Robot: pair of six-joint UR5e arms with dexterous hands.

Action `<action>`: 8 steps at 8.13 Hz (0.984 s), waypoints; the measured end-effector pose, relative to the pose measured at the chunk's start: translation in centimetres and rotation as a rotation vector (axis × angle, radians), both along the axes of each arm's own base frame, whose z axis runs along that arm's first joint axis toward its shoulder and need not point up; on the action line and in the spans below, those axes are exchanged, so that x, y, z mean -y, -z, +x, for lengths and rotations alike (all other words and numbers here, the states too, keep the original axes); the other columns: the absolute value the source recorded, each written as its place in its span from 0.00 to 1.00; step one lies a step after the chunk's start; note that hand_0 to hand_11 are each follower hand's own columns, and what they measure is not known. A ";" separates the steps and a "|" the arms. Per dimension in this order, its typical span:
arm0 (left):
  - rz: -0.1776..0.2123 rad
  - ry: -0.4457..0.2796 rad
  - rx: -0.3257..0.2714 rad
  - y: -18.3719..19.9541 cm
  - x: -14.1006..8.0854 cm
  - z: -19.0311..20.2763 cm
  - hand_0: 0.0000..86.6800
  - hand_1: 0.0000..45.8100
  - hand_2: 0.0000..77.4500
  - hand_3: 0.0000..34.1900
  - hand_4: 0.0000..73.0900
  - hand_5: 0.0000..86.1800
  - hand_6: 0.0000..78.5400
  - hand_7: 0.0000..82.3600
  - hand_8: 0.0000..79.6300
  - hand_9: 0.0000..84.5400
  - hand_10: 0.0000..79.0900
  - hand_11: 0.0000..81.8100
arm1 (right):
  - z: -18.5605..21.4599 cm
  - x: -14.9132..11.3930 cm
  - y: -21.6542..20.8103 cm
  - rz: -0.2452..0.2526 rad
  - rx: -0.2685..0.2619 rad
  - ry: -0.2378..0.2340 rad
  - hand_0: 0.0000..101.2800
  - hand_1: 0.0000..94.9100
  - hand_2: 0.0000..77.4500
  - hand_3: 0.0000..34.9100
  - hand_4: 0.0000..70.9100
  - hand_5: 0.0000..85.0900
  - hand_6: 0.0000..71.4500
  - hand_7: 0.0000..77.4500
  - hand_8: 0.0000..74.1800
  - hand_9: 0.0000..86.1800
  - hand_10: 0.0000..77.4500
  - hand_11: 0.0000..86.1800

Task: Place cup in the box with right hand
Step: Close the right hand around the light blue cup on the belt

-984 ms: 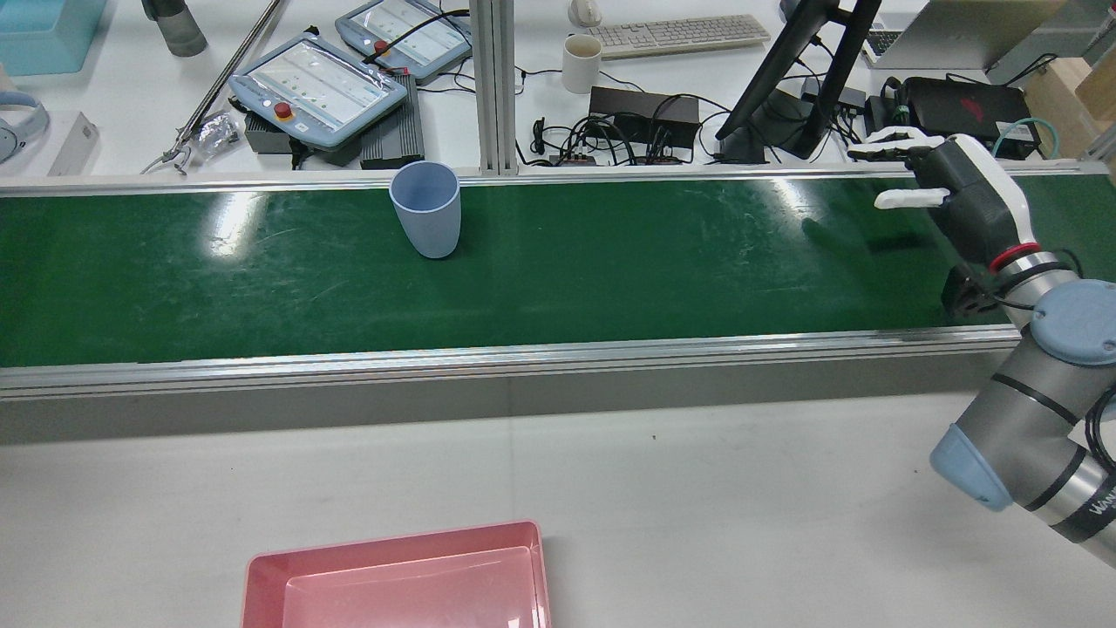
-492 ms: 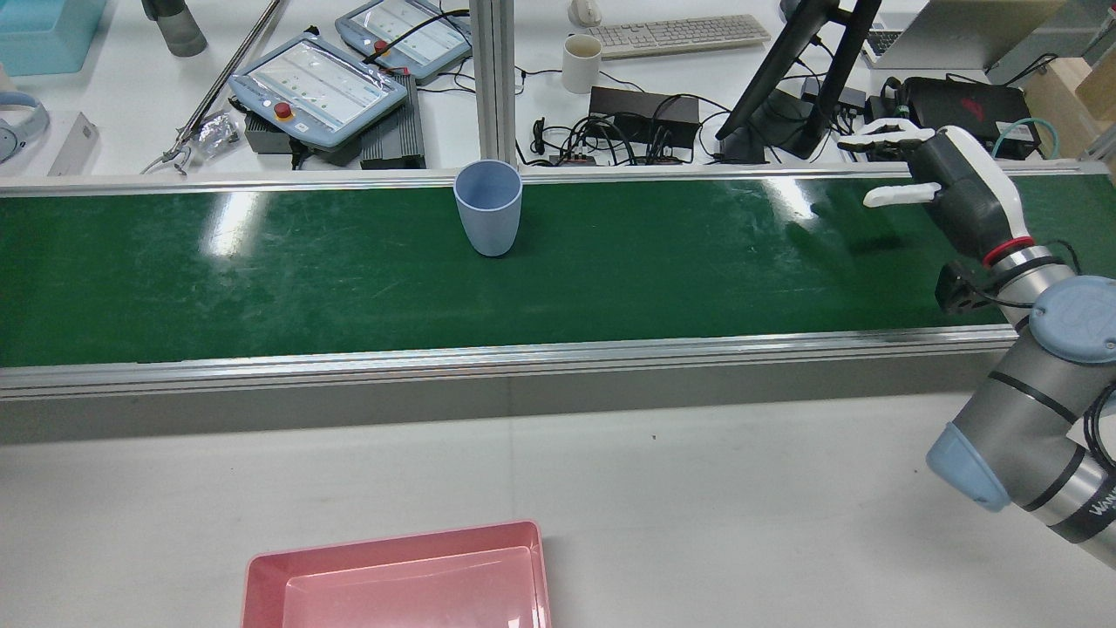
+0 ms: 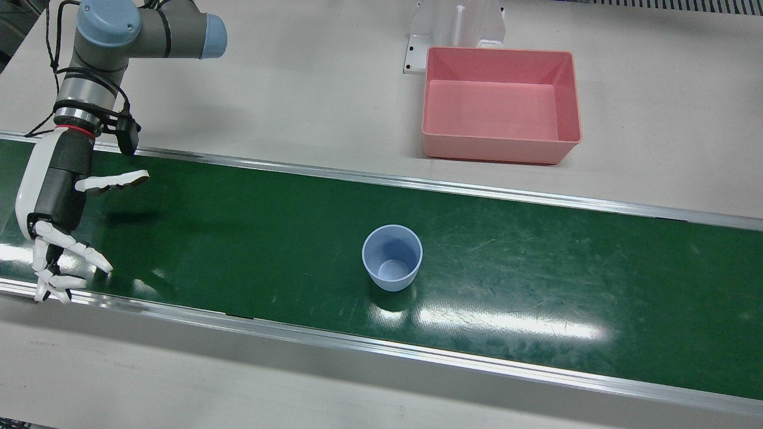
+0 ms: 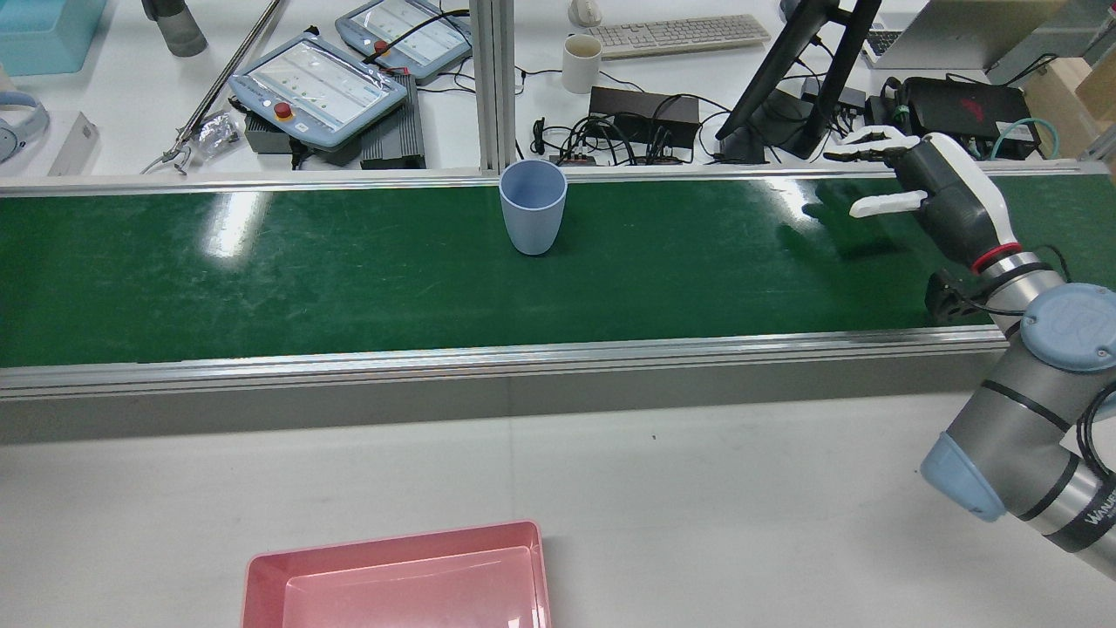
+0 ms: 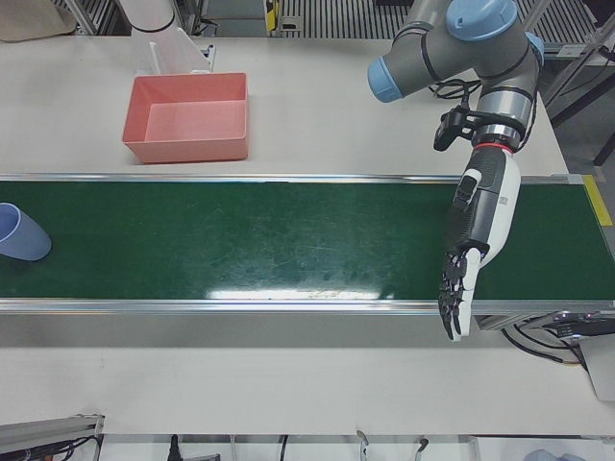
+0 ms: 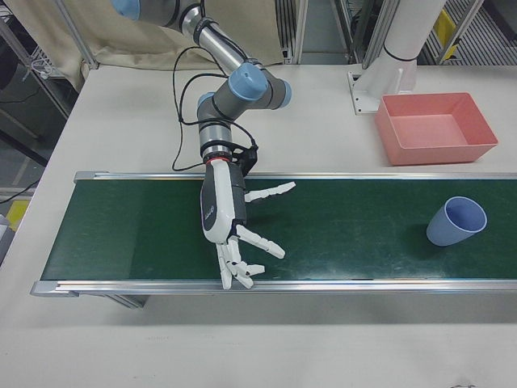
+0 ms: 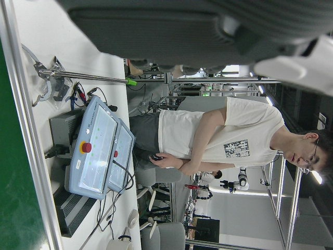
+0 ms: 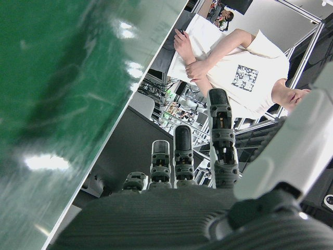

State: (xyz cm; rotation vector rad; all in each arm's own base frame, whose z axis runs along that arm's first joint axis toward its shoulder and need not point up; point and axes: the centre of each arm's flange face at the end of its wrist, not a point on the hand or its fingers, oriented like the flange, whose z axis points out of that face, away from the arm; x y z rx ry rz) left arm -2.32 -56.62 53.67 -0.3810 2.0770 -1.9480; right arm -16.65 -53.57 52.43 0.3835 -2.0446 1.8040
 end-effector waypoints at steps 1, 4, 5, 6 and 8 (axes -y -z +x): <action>0.000 0.000 0.000 0.0 0.0 0.0 0.00 0.01 0.01 0.00 0.00 0.00 0.00 0.00 0.00 0.00 0.00 0.00 | 0.1 0.0 -0.1 -0.001 0.003 -0.006 0.43 0.01 0.01 0.00 0.52 0.02 0.14 0.59 0.14 0.24 0.04 0.06; 0.000 0.000 0.000 0.0 0.0 0.0 0.00 0.01 0.01 0.00 0.00 0.00 0.00 0.00 0.00 0.00 0.00 0.00 | 0.3 0.2 -0.2 0.013 0.026 -0.021 0.43 0.01 0.02 0.00 0.48 0.02 0.14 0.59 0.14 0.24 0.04 0.07; 0.001 0.000 0.000 0.0 0.0 0.0 0.00 0.01 0.01 0.00 0.00 0.00 0.00 0.00 0.00 0.00 0.00 0.00 | 0.2 0.3 -0.2 0.015 0.031 -0.021 0.43 0.01 0.02 0.00 0.46 0.02 0.14 0.58 0.14 0.24 0.04 0.07; 0.001 0.000 0.000 0.0 0.0 0.0 0.00 0.01 0.01 0.00 0.00 0.00 0.00 0.00 0.00 0.00 0.00 0.00 | 0.1 0.2 -0.1 0.015 0.031 -0.019 0.42 0.01 0.01 0.00 0.47 0.03 0.14 0.58 0.14 0.24 0.06 0.09; 0.000 0.000 0.000 0.0 0.0 0.0 0.00 0.01 0.01 0.00 0.00 0.00 0.00 0.00 0.00 0.00 0.00 0.00 | 0.0 0.1 0.0 0.016 0.031 -0.016 0.42 0.01 0.01 0.00 0.48 0.03 0.14 0.59 0.14 0.24 0.06 0.09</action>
